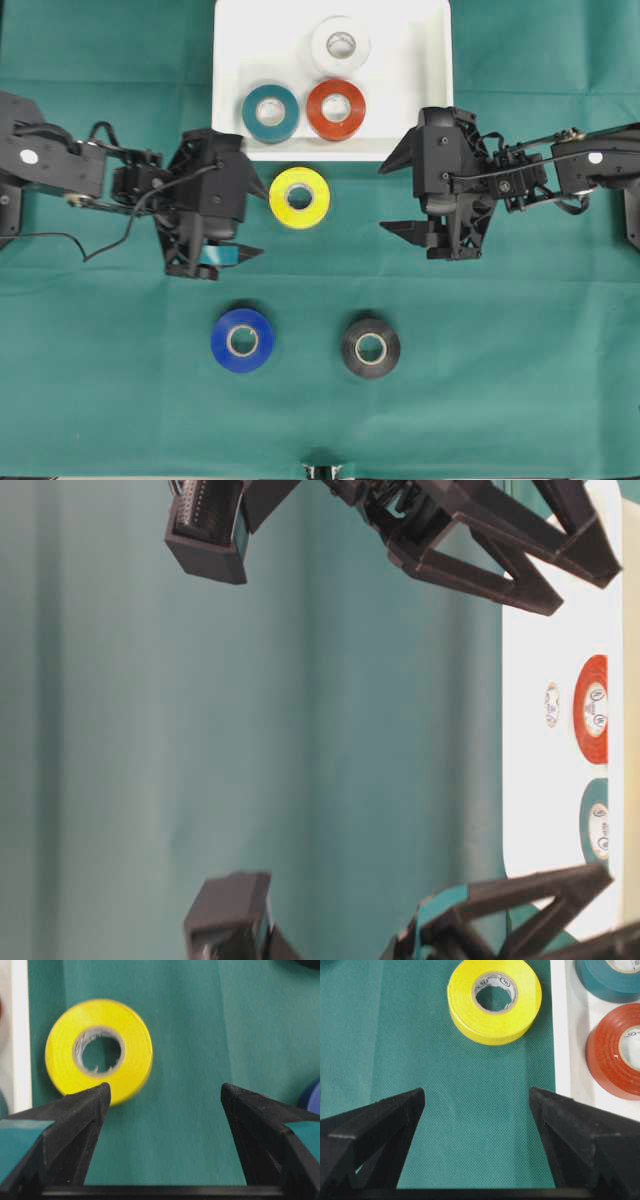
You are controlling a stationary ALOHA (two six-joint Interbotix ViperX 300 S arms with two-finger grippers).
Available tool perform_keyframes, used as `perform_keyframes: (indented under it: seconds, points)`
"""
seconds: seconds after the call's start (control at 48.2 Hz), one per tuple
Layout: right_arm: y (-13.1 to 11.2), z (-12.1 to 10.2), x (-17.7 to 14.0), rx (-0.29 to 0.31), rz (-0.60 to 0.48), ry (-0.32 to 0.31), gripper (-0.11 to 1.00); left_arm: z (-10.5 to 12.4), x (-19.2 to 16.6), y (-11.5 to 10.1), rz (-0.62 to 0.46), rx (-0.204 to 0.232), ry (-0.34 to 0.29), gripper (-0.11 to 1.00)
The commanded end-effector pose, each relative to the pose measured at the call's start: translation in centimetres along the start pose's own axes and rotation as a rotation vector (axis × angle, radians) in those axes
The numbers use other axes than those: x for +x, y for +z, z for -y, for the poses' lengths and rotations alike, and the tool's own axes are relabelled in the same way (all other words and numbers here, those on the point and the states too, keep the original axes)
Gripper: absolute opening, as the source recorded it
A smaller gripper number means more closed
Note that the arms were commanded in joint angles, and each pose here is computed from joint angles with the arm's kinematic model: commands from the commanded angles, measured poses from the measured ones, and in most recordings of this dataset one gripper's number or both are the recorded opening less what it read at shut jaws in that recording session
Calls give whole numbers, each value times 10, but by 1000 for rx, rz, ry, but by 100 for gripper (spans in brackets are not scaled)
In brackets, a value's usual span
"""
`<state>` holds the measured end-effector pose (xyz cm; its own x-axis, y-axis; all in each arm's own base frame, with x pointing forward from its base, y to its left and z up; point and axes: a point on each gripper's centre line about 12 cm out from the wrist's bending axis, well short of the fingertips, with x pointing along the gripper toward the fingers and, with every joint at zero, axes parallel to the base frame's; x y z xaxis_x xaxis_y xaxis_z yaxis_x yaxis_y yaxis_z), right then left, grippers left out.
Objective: Put the tape alternately from left to right into the white case.
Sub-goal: 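Lower the left gripper onto the yellow tape roll and grasp its core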
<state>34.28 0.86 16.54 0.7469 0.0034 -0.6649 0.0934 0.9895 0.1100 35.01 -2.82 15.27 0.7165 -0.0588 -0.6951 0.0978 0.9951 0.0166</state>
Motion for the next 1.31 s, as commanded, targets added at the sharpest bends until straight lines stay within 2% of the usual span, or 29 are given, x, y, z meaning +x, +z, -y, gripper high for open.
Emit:
perform_keyframes:
  seconds: [0.0,0.539,1.286]
  points:
    - [11,-3,-6,-6,42,13,84,0,4,17,34,4,0,92]
    - [10,-3,-5,-6,39,13,84,-25,39,13,-35,-38,43,92]
    - [10,-3,-5,-11,38,12,84,-29,71,-7,-118,-50,46,92]
